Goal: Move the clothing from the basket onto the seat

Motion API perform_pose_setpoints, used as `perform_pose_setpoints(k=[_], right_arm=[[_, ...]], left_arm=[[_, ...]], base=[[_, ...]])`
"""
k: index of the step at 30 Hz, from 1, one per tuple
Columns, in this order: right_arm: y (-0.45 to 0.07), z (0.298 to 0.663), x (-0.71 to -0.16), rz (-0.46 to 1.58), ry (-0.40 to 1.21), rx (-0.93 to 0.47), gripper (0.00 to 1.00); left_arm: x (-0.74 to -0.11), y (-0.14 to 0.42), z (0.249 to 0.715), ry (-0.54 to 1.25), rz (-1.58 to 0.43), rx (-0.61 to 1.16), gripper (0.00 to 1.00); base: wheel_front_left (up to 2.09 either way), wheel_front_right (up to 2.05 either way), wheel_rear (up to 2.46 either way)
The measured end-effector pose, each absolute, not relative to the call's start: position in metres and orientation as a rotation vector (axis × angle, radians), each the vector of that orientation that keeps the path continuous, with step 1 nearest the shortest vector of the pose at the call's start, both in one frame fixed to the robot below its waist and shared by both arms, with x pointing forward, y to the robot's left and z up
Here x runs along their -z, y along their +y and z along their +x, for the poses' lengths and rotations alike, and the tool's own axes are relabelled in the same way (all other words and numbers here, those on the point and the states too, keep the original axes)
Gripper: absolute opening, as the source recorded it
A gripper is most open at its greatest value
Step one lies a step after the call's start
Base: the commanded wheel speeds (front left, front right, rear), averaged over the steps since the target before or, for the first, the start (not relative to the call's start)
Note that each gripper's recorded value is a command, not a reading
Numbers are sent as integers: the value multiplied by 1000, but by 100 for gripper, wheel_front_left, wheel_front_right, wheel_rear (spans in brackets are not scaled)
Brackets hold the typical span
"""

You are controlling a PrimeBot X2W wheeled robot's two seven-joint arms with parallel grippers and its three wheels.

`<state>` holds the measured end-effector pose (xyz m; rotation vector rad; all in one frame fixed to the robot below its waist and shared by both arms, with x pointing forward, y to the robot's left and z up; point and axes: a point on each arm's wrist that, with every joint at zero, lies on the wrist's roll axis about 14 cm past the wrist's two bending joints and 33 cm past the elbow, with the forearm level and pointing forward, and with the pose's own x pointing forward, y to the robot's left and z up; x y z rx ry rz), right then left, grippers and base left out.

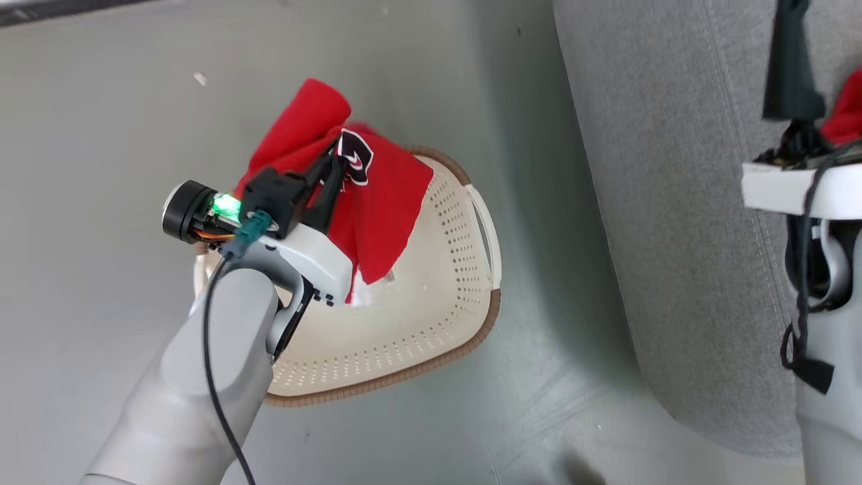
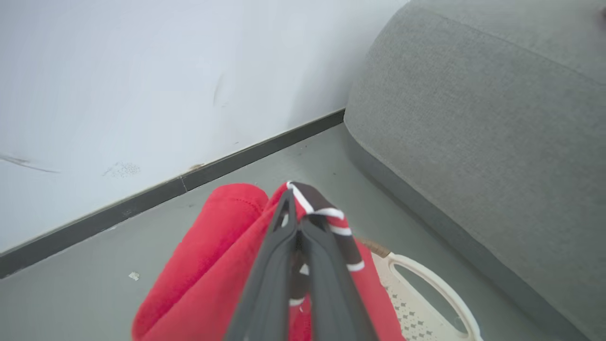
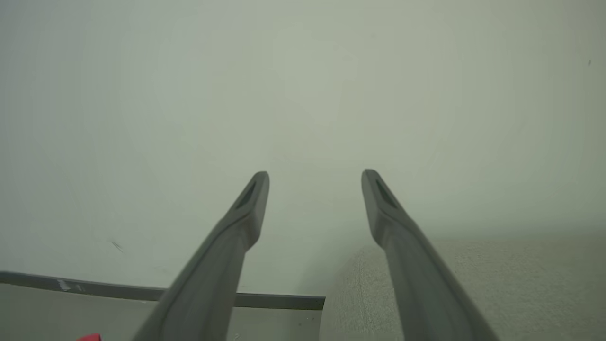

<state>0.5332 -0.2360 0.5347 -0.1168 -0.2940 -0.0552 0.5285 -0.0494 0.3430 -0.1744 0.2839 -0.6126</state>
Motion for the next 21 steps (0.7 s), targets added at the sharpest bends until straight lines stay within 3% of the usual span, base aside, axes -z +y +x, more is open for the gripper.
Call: perform_pose_setpoints(k=[21], right_arm=[[-201,482,-561,-112,-280,-28,100]], left_arm=[[-473,15,525,26,-194,510,0]], base=[[0,0,0]])
